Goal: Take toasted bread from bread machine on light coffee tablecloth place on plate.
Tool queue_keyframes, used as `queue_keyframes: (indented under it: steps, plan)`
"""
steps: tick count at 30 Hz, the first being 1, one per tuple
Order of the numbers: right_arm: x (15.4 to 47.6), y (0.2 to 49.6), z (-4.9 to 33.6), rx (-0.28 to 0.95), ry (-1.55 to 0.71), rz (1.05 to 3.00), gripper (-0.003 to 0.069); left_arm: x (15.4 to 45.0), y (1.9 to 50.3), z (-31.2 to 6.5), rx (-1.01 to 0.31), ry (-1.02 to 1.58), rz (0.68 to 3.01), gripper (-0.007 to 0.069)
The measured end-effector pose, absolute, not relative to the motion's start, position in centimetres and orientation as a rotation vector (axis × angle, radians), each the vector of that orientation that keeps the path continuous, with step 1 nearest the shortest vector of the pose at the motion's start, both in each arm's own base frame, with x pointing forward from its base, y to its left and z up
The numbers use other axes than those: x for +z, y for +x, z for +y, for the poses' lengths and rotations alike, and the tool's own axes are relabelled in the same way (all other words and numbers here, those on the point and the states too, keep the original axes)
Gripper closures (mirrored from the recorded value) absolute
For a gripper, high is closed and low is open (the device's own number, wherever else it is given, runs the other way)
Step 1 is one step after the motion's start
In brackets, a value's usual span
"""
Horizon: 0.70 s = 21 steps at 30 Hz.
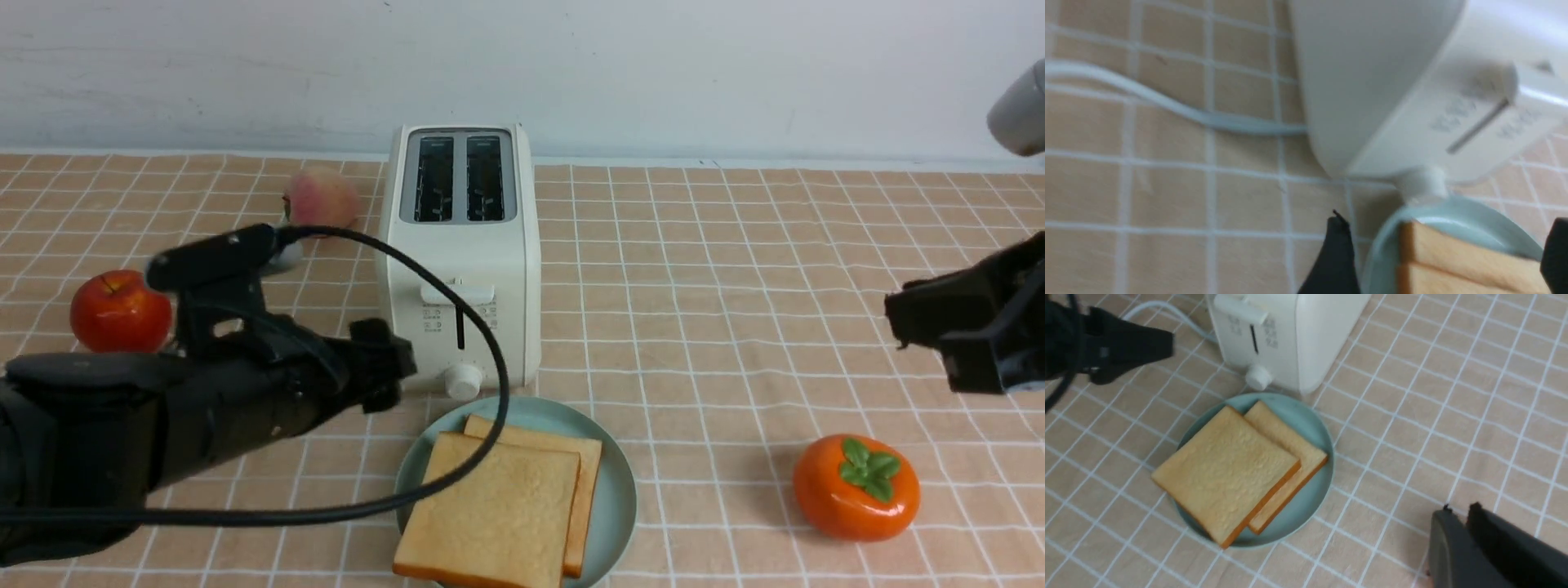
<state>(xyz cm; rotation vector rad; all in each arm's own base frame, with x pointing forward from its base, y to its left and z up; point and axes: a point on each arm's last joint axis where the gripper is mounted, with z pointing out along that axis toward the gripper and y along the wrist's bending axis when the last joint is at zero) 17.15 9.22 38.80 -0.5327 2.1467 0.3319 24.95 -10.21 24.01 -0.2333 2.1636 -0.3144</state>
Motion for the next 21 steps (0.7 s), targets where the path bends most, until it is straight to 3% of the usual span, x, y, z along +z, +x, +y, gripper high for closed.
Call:
queue_keyframes:
  steps: [3,6,9,12,13,14,17,19,21]
  plan:
    - [39.0,17.6,8.6,0.291,-0.458,2.134,0.0671,25.5,24.4,-8.9,-0.151,-0.151,2.104,0.0071]
    - [39.1,18.5,6.7,0.190,-0.301,2.134,0.0678,28.0,23.1,-7.2,0.052,-0.009,2.018,0.0170]
    - [39.1,18.9,5.1,0.118,-0.198,2.150,0.0678,30.1,21.7,-6.0,0.157,0.048,1.944,0.0326]
    - [39.1,18.5,3.6,0.083,-0.119,2.166,0.0678,31.6,20.5,-5.1,0.218,0.090,1.886,0.0556]
    - [39.2,18.3,3.5,0.084,-0.109,2.164,0.0678,31.8,20.3,-5.0,0.222,0.098,1.878,0.0568]
    - [39.2,17.7,3.2,0.093,-0.089,2.155,0.0678,32.4,19.9,-5.0,0.209,0.121,1.853,0.0631]
    - [39.1,15.8,2.8,0.146,-0.056,2.119,0.0678,33.1,19.3,-6.2,-0.020,0.146,1.803,0.0639]
    - [38.7,14.5,2.8,0.197,-0.041,2.101,0.0678,33.5,18.9,-8.1,-0.298,0.181,1.775,0.0639]
    - [37.5,12.9,2.9,0.259,-0.043,2.091,0.0678,33.7,17.8,-11.1,-0.736,0.298,1.758,0.0639]
